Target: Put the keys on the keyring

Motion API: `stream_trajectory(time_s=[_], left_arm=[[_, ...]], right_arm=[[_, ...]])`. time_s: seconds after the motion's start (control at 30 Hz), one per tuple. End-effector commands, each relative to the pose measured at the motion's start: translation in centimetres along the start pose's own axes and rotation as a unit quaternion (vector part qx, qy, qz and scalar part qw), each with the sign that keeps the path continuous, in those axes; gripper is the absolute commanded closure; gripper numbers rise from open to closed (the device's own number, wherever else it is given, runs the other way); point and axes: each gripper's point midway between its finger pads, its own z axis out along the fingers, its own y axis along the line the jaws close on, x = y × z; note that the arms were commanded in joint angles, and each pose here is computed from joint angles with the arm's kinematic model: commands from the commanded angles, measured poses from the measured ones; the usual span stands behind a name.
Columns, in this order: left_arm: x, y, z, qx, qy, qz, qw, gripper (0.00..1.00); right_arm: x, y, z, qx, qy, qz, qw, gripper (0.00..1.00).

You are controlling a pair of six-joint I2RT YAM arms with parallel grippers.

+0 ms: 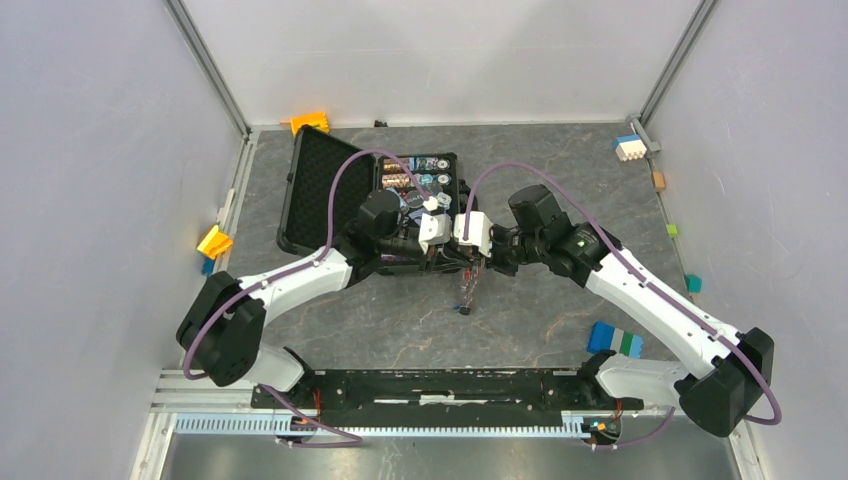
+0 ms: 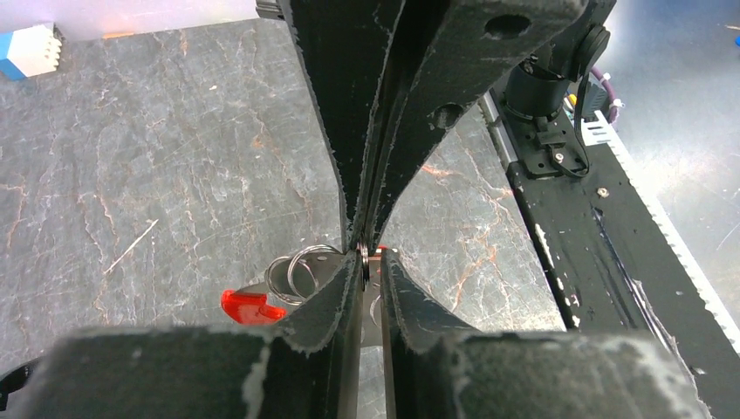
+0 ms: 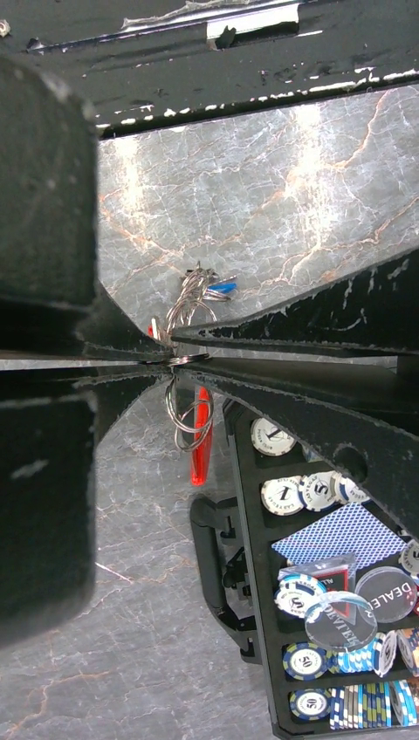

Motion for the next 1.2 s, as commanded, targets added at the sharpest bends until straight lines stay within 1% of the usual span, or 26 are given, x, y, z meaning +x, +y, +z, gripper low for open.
stream_trajectory(time_s=[0.0,0.2,0.3,0.5,0.57,0.67,0.7,0.9,1.17], left_arm=[[-2.0,-0.4,0.0,0.006,-0.027,0.014,1.000,0.83],[-2.0,-0.5,0.0,0.008,-0.028,0.006,1.000,0.90],[-2.1,-0.5,0.0,0.007,-0.029,0.003,1.000,0.97],[-2.6,-0.6,-0.4,0.005,-0.032,-0.016,0.999,0.98],[-3.1,-0.5,-0.7,0.002,-0.047,-0.026,0.999,0.98],[-3.9,-0.2,-1.3,-0.007,-0.074,-0.032,0.997,0.98],[-4.1,-0.4,-1.4,-0.005,-0.078,-0.043,0.996,0.98],[-5.0,-0.8,-1.6,0.001,-0.098,-0.048,0.994,0.98],[-5.5,-1.0,-1.6,0.001,-0.111,-0.056,0.992,0.98]], right_arm=[[-2.3,-0.8,-0.3,0.012,-0.038,-0.015,0.999,1.00],[-2.1,-0.7,-0.2,0.009,-0.036,-0.013,0.999,1.00],[-2.0,-0.7,-0.1,0.009,-0.035,-0.013,0.999,1.00],[-1.8,-1.0,-0.3,0.017,-0.034,-0.011,0.999,0.99],[-1.8,-1.1,-0.6,0.017,-0.041,-0.008,0.999,0.95],[-1.7,-1.2,-1.2,0.014,-0.056,-0.004,0.998,0.83],[-1.7,-1.1,-1.4,0.010,-0.061,-0.003,0.998,0.80],[-2.0,-0.7,-2.6,-0.007,-0.097,-0.003,0.995,0.63],[-2.4,1.3,-2.3,-0.059,-0.131,-0.004,0.990,0.58]])
